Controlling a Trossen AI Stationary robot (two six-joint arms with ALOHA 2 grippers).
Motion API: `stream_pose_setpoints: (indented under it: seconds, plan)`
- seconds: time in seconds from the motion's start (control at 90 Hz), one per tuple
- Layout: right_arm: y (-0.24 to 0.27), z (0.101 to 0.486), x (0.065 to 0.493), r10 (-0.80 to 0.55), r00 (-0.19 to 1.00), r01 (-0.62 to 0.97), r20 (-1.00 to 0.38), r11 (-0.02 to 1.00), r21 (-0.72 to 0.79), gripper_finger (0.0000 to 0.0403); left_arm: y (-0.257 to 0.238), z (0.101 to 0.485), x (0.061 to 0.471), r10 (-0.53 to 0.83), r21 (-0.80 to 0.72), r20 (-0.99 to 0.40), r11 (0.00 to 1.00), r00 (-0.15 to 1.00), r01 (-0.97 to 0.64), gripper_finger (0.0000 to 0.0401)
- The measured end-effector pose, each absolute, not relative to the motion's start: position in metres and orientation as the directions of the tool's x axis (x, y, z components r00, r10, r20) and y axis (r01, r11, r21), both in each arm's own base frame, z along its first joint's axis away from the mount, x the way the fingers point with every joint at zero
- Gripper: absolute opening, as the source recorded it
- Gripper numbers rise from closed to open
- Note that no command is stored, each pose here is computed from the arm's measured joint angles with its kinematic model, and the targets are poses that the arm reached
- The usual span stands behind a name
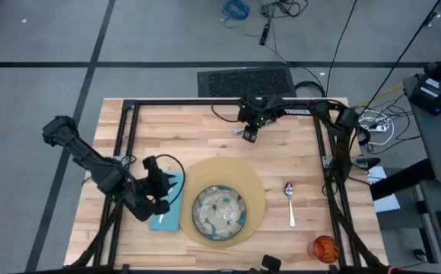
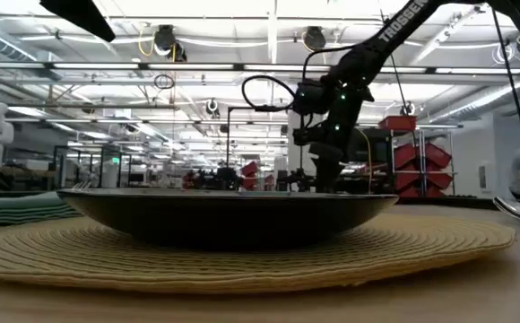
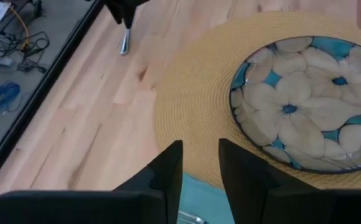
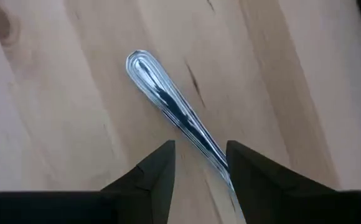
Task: Set table place
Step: Move the silver knife to the right of the brown mat
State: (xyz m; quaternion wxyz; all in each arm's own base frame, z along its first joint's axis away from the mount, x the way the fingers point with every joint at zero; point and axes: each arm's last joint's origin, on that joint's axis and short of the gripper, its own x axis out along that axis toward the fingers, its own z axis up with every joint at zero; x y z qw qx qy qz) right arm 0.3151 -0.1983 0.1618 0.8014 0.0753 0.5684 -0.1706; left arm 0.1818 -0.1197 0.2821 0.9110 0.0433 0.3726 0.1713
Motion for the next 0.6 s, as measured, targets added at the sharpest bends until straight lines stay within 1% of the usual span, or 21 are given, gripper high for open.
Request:
stream_pose_setpoints:
  seconds: [0.189,0.378,0.5,0.6]
  plan:
    - [-0.199,0.159,0.315,-0.184,0.287,0.322,-0.940,0.943,-0.087,0.0137,-0.121,0.283,0.183,0.333,0.189,-0.660,0.941,0.673,-0.281,0.0088]
    - [-0.199,0.140,0.319,-0.165,0.237,0.306,-0.957,0.948,-0.087,0.0137,-0.122,0.283,0.183,0.316,0.172,-0.669,0.947,0.673,-0.273,0.0088]
    - [-0.196,0.139,0.321,-0.203,0.211,0.307,-0.956,0.942,-0.133,0.0137,-0.122,0.283,0.183,0.310,0.169,-0.674,0.948,0.671,-0.268,0.0088]
    - [-0.197,0.141,0.320,-0.199,0.219,0.334,-0.955,0.935,-0.119,0.0136,-0.122,0.282,0.183,0.302,0.165,-0.680,0.951,0.668,-0.263,0.0088]
